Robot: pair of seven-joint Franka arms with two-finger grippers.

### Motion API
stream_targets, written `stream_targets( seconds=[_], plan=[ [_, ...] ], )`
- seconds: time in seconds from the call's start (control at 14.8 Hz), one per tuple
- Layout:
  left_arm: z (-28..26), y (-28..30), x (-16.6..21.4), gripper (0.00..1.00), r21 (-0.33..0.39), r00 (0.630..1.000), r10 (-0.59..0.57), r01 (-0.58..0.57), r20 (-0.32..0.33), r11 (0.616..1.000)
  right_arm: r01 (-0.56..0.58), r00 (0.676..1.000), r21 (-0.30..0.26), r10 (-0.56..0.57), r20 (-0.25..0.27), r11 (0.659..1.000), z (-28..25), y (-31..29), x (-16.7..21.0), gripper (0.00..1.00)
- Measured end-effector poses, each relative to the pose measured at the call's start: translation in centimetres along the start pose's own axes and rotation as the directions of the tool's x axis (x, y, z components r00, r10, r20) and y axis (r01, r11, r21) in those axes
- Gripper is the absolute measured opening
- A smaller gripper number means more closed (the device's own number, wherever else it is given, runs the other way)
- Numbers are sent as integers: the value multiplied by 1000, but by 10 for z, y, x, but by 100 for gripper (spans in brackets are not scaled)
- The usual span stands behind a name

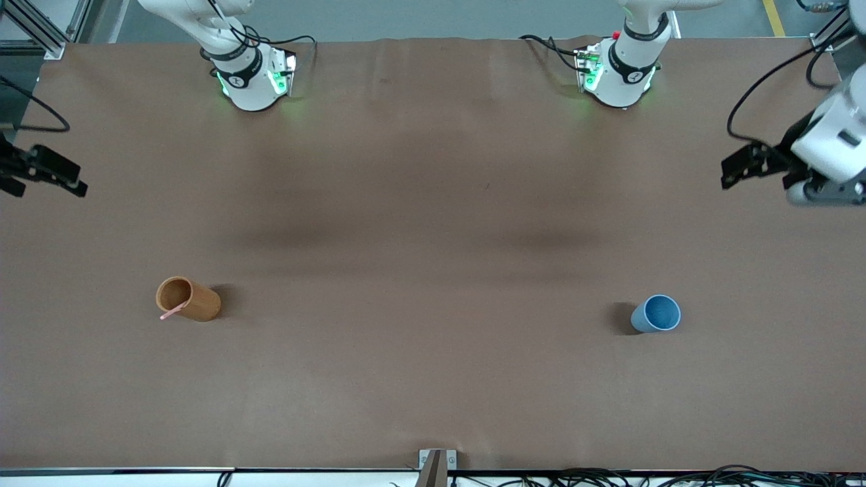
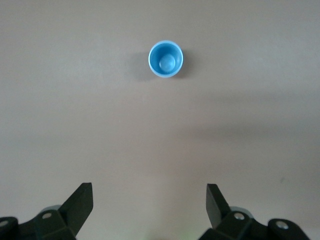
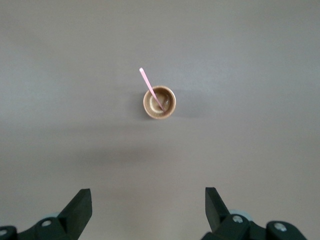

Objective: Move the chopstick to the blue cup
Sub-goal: 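Move the right gripper to the orange cup while the left gripper reaches the blue cup, then grasp the pink chopstick with the right gripper while the left gripper grasps the blue cup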

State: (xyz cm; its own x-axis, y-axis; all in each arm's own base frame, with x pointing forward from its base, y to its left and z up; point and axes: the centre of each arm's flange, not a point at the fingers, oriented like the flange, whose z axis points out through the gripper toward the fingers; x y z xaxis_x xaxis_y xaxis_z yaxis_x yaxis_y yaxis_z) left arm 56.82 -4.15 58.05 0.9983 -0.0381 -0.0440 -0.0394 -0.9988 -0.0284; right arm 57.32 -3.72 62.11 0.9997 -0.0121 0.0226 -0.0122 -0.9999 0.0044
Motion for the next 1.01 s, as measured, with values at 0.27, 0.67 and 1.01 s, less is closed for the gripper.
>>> stream_targets(
  seconds=[0.27, 0.67, 1.01],
  plan=[
    [90, -16, 43, 100, -13, 1000, -25, 25, -11, 1000, 9, 1000, -4, -9, 10, 1000, 57, -3, 38, 100],
    [192, -24, 83, 98, -30, 999, -39, 39, 2, 999, 33, 999, -11, -33, 8, 999, 156, -14, 87, 95],
    [240, -30, 102, 91, -42, 998, -52, 50, -43, 998, 45, 999, -15, -45, -3, 999, 231, -21, 114, 88]
  ],
)
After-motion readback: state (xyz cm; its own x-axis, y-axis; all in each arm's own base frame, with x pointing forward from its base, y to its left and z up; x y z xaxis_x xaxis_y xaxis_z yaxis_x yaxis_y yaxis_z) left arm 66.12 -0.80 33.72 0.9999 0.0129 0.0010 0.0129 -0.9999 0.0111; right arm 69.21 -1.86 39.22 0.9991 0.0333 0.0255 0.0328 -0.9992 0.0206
